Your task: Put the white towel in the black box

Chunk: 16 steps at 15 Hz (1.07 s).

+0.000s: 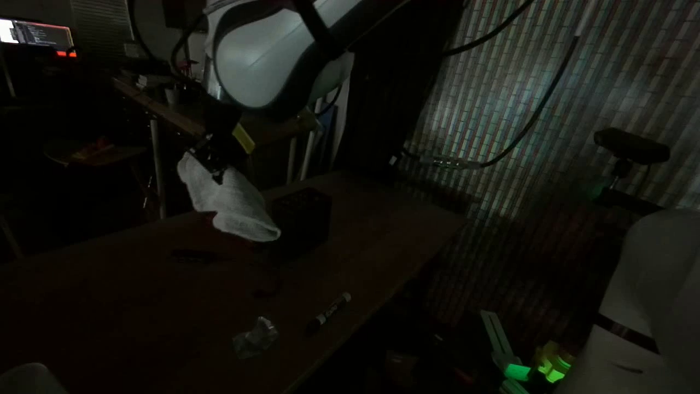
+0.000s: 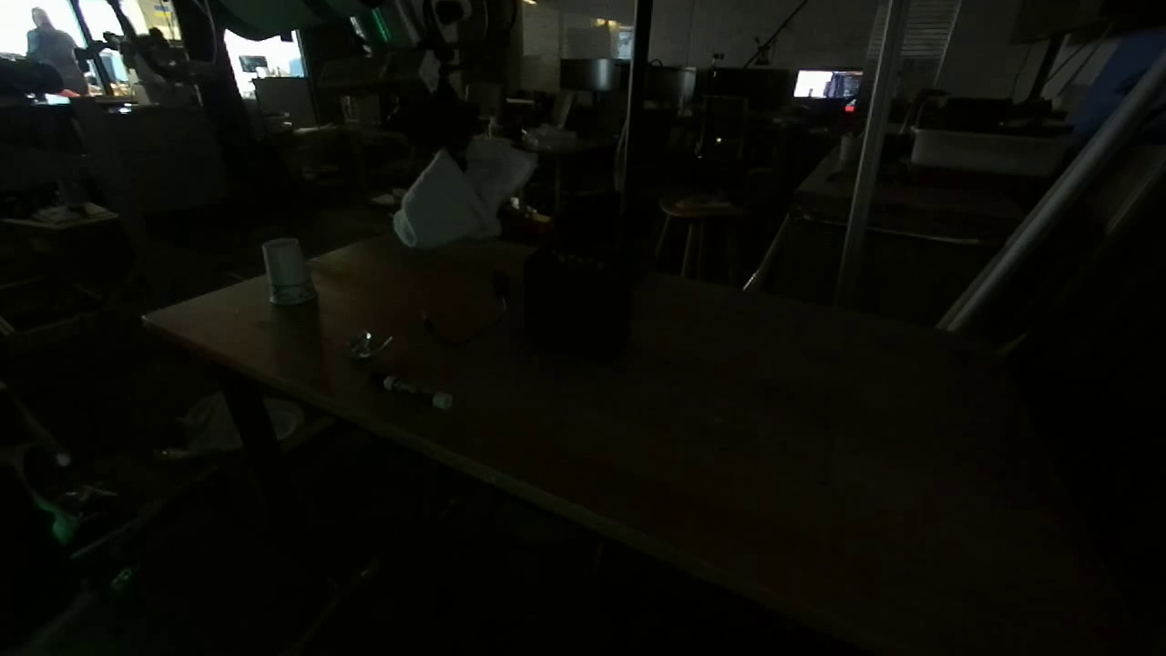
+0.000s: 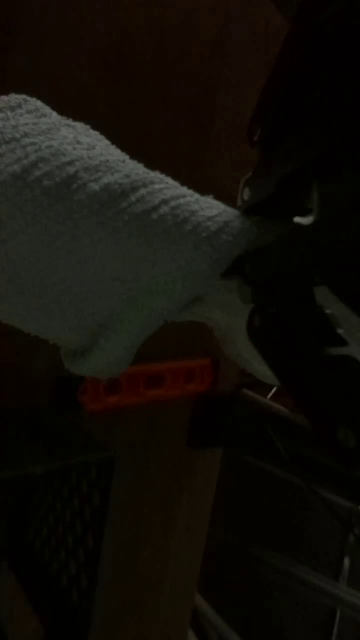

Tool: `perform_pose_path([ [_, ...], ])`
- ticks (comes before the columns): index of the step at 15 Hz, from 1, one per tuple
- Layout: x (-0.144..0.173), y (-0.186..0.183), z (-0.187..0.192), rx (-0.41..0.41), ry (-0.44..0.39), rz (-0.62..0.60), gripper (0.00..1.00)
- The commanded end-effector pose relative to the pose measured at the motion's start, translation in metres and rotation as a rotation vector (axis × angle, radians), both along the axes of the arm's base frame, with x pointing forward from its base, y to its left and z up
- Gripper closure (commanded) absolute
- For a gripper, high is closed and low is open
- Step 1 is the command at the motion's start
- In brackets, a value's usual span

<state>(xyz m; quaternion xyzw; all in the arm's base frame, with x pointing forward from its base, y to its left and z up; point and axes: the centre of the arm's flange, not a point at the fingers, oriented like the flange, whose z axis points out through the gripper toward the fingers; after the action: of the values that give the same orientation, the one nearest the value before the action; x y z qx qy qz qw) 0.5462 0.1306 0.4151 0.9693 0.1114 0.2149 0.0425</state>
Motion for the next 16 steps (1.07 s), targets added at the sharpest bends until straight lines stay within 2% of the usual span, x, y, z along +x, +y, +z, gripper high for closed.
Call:
perform_pose_path([
  [1,-0.012,-0.057,0.022,-0.054,-0.054,-0.099,0.96],
  [5,-0.001,-0.106,0.016,-0.136,-0.078,-0.202,0.96],
  [9,0.014,-0.127,-0.010,-0.217,-0.079,-0.255,0.96],
  [16,0.024,-0.120,-0.098,-0.194,0.057,-0.207,0.96],
])
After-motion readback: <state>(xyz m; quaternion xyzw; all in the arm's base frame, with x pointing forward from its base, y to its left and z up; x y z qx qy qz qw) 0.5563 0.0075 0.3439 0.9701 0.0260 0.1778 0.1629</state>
